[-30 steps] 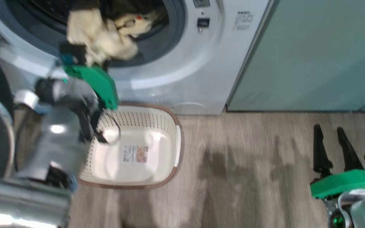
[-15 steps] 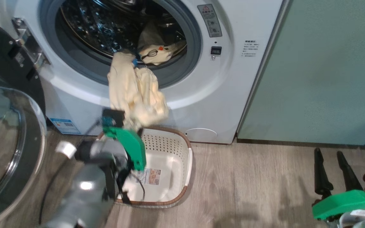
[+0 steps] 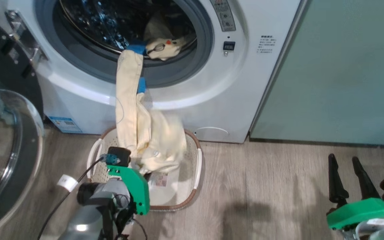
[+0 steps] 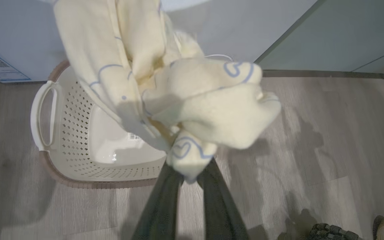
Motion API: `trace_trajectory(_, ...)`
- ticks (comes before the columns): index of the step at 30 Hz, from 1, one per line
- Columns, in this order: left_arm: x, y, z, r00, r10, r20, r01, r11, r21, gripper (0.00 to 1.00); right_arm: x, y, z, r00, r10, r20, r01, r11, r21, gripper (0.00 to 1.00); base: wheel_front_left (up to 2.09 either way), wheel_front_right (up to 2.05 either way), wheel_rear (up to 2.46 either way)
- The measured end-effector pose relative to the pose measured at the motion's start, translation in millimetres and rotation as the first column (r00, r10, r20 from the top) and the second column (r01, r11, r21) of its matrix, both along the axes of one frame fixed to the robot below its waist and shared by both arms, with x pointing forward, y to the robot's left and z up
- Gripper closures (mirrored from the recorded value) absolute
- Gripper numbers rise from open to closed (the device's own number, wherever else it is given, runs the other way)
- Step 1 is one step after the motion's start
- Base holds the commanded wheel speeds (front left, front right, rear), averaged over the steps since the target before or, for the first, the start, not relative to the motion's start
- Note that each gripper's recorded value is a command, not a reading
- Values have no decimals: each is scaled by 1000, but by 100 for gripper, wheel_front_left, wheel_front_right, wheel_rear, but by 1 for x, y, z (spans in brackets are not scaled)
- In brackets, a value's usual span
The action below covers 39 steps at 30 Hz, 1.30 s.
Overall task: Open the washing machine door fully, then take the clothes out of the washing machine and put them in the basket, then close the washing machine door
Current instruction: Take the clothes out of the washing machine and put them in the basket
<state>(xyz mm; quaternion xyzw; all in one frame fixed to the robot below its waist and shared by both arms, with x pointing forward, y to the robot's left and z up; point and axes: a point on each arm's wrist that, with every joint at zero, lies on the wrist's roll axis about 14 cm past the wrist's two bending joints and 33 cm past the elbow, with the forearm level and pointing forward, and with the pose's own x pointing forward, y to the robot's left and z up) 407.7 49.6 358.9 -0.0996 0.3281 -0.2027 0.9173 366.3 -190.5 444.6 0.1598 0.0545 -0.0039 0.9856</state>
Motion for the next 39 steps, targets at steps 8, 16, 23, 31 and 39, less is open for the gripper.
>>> trace_trajectory(8, -4, 11, -36, 995, 15, -102, -9, 998, 55, 100, 15, -5, 0, 1000, -7, 2, 7, 1000, -7, 0, 0, 0, 0)
trace_trajectory(16, 40, 17, -43, 996, 58, -69, -53, 996, 71, 100, 26, -12, -14, 999, -24, -34, 24, 1000, -18, 0, 0, 0, 0)
trace_trajectory(23, 48, 24, -80, 987, 78, -138, -63, 992, 112, 100, 41, -21, -27, 997, -43, -60, 41, 999, -35, 0, 0, 0, 0)
trace_trajectory(31, 60, 24, -112, 976, 106, -193, -80, 987, 136, 100, 57, -30, -42, 995, -58, -86, 54, 997, -54, 0, 0, 0, 0)
trace_trajectory(39, 65, 26, -132, 969, 108, -221, -75, 986, 151, 51, 64, -33, -55, 991, -65, -113, 58, 996, -64, 0, 0, 0, 0)
